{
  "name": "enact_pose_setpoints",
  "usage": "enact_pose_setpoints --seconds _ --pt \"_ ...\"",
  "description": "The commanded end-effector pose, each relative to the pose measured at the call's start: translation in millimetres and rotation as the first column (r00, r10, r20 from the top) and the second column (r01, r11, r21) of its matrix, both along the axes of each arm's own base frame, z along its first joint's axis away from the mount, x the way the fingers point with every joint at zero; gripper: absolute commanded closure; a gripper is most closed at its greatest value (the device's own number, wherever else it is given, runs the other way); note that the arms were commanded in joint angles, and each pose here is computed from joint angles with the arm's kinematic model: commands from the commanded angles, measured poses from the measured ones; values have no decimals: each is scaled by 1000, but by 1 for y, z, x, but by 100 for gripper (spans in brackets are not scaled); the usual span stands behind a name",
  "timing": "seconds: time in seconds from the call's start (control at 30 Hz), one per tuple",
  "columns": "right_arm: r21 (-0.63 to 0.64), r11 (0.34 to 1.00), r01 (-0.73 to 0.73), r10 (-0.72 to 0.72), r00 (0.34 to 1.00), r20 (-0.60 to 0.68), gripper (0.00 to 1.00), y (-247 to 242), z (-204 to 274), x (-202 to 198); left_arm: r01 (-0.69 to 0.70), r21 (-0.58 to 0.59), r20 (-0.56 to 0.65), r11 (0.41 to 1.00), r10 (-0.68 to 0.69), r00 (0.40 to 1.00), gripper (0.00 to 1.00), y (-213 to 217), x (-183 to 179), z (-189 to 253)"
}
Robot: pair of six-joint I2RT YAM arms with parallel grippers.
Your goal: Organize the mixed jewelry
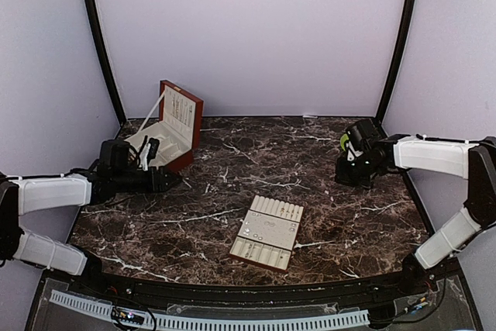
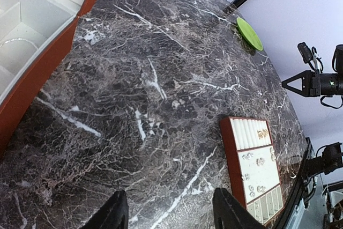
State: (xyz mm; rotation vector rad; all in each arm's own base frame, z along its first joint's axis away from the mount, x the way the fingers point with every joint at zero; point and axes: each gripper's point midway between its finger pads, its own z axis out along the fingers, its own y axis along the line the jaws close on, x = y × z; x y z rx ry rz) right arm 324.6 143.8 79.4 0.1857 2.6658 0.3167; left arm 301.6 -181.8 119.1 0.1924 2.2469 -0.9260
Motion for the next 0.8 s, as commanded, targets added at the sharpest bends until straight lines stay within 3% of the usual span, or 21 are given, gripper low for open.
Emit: enact_pose_setpoints --seconds 0.0,0.17,0.3,0.43,0.63,0.77 --pt "114 985 -128 123 991 52 100 24 35 -4 76 -33 114 997 -72 991 44 -7 -5 26" --pt "306 889 -340 319 940 117 100 64 73 -25 204 -122 270 971 -165 949 44 -26 -21 66" --pt "486 715 -503 462 861 213 100 102 113 -53 339 -86 429 937 -272 861 44 -59 -46 99" --pt "584 533 -612 584 766 269 100 135 144 -87 447 -57 553 893 -344 759 44 -90 -71 125" --pt "652 320 -687 696 637 330 100 180 178 -131 525 128 630 841 -478 612 45 -135 -99 143" --pt "678 256 -689 725 601 337 100 195 188 -147 537 262 661 802 -555 506 48 -158 -118 151"
